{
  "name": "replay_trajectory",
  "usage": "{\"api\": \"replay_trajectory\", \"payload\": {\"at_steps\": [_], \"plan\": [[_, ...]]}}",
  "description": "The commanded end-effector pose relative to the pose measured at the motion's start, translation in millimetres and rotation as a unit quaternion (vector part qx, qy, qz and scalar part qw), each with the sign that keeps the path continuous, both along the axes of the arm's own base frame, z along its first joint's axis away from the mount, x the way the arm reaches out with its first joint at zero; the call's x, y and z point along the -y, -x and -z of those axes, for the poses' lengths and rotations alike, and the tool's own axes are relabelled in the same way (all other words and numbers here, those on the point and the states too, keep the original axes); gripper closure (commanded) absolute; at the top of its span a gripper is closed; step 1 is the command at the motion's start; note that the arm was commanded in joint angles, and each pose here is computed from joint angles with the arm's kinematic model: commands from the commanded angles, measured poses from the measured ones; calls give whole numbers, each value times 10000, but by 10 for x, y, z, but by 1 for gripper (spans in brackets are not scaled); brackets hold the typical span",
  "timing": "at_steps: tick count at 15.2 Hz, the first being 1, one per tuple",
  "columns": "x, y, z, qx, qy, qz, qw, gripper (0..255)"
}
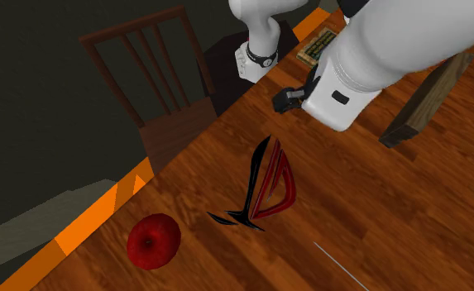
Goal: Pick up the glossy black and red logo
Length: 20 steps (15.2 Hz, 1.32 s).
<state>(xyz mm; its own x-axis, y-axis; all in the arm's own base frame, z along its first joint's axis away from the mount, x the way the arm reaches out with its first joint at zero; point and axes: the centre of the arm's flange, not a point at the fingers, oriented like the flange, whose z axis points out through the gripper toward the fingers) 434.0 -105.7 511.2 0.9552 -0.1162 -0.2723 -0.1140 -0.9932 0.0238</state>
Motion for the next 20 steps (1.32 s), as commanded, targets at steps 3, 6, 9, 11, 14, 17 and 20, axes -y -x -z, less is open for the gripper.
{"api": "replay_trajectory", "payload": {"at_steps": [3,6,9,11,14,17,20], "plan": [[397,-421,111,-77,-19,265,9996,0],[689,-716,192,-133,-36,462,9988,0],[992,-998,277,-189,-53,658,9976,0],[1200,-1179,336,-226,-64,788,9966,0],[1520,-1439,428,-282,-81,984,9947,0],[1559,-1468,546,-289,-83,1007,9945,0],[1559,-1469,704,-289,-83,1007,9945,0]]}}
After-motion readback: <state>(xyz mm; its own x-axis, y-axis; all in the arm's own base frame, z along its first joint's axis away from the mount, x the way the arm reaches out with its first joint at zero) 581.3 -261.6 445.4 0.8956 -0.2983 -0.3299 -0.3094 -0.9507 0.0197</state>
